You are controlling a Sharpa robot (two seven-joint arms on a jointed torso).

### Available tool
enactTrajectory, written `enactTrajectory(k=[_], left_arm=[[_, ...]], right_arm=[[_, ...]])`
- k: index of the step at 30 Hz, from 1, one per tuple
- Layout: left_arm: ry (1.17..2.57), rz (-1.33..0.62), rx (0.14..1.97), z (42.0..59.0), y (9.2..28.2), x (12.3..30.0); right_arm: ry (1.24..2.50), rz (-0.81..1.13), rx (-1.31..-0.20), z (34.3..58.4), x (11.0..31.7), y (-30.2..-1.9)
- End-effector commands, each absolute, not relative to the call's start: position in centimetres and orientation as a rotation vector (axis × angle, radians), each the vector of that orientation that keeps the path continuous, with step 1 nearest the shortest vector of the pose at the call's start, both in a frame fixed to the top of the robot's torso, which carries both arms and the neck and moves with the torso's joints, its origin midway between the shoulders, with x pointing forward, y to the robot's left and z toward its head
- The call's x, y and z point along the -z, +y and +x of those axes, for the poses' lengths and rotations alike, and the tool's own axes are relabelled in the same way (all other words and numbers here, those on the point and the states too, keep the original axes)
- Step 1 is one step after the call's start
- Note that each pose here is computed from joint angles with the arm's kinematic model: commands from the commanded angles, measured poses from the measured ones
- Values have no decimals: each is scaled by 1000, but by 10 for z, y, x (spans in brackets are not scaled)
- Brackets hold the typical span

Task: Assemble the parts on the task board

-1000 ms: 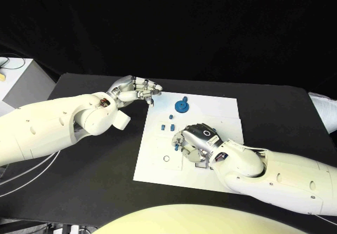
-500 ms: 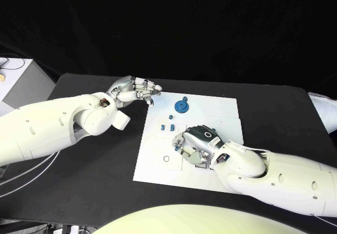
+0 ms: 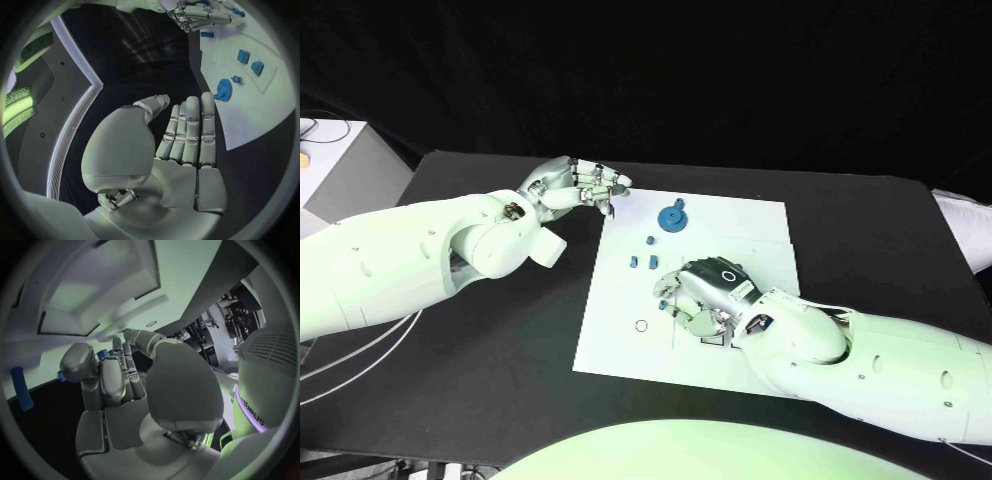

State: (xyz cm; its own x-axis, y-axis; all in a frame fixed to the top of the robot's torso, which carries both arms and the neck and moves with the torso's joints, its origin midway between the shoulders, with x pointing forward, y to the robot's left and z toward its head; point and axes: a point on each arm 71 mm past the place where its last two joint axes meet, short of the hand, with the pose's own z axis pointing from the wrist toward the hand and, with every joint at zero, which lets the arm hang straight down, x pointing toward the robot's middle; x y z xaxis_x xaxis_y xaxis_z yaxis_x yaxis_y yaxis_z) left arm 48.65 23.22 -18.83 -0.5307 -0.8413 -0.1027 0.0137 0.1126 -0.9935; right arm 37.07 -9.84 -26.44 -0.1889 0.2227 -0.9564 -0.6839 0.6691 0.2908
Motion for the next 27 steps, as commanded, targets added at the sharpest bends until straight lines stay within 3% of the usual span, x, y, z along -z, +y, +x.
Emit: enactTrajectory(k=[1,27], left_arm=[[1680,-819,1521,486,231,188],[1683,-823,1516,486,232,189]], right_arm=[[1549,-384,-876,369,263,-97],[1575,-343,-906,363,260,-102]])
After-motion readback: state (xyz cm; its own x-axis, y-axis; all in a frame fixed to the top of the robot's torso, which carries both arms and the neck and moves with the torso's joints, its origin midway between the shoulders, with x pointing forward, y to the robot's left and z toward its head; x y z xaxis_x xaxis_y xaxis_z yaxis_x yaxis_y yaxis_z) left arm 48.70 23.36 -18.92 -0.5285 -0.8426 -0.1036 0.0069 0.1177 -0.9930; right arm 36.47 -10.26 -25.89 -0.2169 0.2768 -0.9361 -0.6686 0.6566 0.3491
